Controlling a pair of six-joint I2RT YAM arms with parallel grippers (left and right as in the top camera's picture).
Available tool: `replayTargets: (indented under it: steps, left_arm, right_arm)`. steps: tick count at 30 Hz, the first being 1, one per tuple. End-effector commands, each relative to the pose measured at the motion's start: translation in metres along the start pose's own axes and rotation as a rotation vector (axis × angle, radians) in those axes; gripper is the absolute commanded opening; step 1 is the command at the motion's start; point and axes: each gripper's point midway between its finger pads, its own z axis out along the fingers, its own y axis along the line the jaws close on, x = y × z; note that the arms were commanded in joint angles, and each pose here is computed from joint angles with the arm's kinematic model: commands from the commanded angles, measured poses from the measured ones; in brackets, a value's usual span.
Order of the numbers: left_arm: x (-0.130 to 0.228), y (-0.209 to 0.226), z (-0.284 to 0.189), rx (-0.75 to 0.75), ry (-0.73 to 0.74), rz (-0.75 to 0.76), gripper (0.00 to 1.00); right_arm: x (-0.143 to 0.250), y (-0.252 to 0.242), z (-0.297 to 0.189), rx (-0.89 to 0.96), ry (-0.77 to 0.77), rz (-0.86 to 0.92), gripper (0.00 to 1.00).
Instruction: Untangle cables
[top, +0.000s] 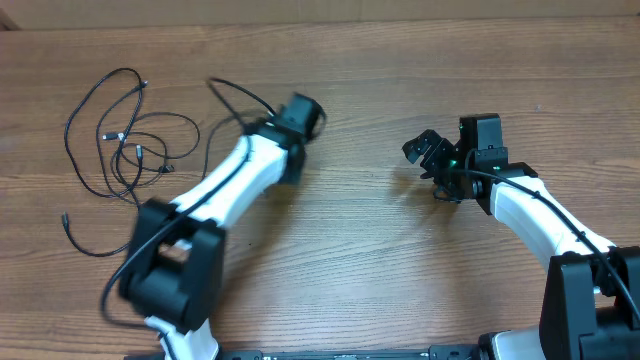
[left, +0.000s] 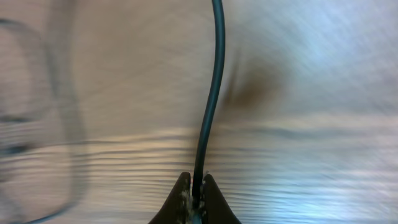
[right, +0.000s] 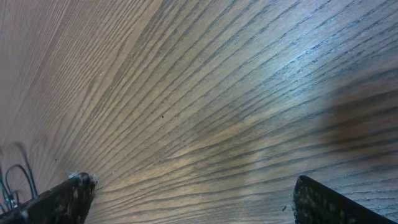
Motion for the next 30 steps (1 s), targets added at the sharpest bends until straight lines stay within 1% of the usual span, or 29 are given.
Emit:
replayTargets:
  steps: [1,2,3,5,8,9,10,12,16,18,19,21,23,25,26,27,28,29,30]
  left_arm:
    - [-0.037,0.089,-0.057,-0.213,-0.187,-0.199,0.04]
    - [-0.039,0.111,-0.067,-0.260,-0.217,-0.245,0.04]
    - [-0.040,0.123,-0.072,-0.286,-0.234,-0.272,0.04]
    - [-0.041,0.162,-0.086,-0.354,-0.282,-0.379,0.04]
    - [-0.039,0.210,-0.096,-0.440,-0.330,-0.510,0.04]
    - [-0.035,0.235,-0.096,-0.493,-0.335,-0.569,0.04]
    - [-0.030,0.248,-0.095,-0.514,-0.327,-0.596,0.04]
    - [-0.018,0.270,-0.089,-0.539,-0.300,-0.642,0.04]
    - [0.020,0.312,-0.076,-0.592,-0.200,-0.734,0.04]
    - [0.031,0.319,-0.068,-0.550,-0.178,-0.799,0.04]
    - [0.035,0.319,-0.060,-0.483,-0.169,-0.827,0.04]
    - [0.033,0.310,-0.047,-0.330,-0.166,-0.854,0.16]
    - [0.022,0.292,-0.039,-0.136,-0.181,-0.867,0.29]
    - [0.008,0.262,-0.037,0.095,-0.193,-0.858,0.54]
    - [0.005,0.254,-0.038,0.145,-0.190,-0.852,0.63]
    - [0.001,0.242,-0.040,0.213,-0.189,-0.841,0.77]
    - [-0.002,0.233,-0.041,0.252,-0.189,-0.831,0.88]
    - [-0.005,0.226,-0.041,0.283,-0.188,-0.821,0.96]
    - [-0.008,0.214,-0.043,0.327,-0.186,-0.798,1.00]
  right_arm:
    - [0.001,-0.001,0.002,-0.001,0.005,0.005,1.00]
    - [0.001,-0.001,0.002,-0.001,0.004,0.005,1.00]
    - [0.001,-0.001,0.002,-0.001,0.005,0.005,1.00]
    - [0.001,-0.002,0.002,0.000,0.005,0.006,1.00]
    - [0.001,-0.001,0.002,0.000,0.005,0.005,1.00]
    - [0.001,-0.001,0.002,-0.001,0.005,0.005,1.00]
    - [0.001,-0.001,0.002,0.000,0.005,0.005,1.00]
    - [0.001,-0.001,0.002,-0.001,0.005,0.005,1.00]
    - [0.001,-0.001,0.002,0.000,0.005,0.005,1.00]
    - [0.001,-0.001,0.002,-0.001,0.005,0.005,1.00]
    - [0.001,-0.001,0.002,-0.001,0.005,0.005,1.00]
    - [0.001,-0.001,0.002,-0.001,0.004,0.005,1.00]
    - [0.001,-0.001,0.002,-0.001,0.005,0.005,1.00]
    - [0.001,-0.001,0.002,-0.001,0.005,0.005,1.00]
    - [0.001,-0.001,0.002,-0.001,0.005,0.005,1.00]
    - [0.001,-0.001,0.002,0.000,0.005,0.005,1.00]
    - [0.001,-0.002,0.002,0.000,0.005,0.005,1.00]
    - [0.001,-0.001,0.002,-0.001,0.005,0.005,1.00]
    - [0.001,-0.001,0.002,-0.001,0.005,0.005,1.00]
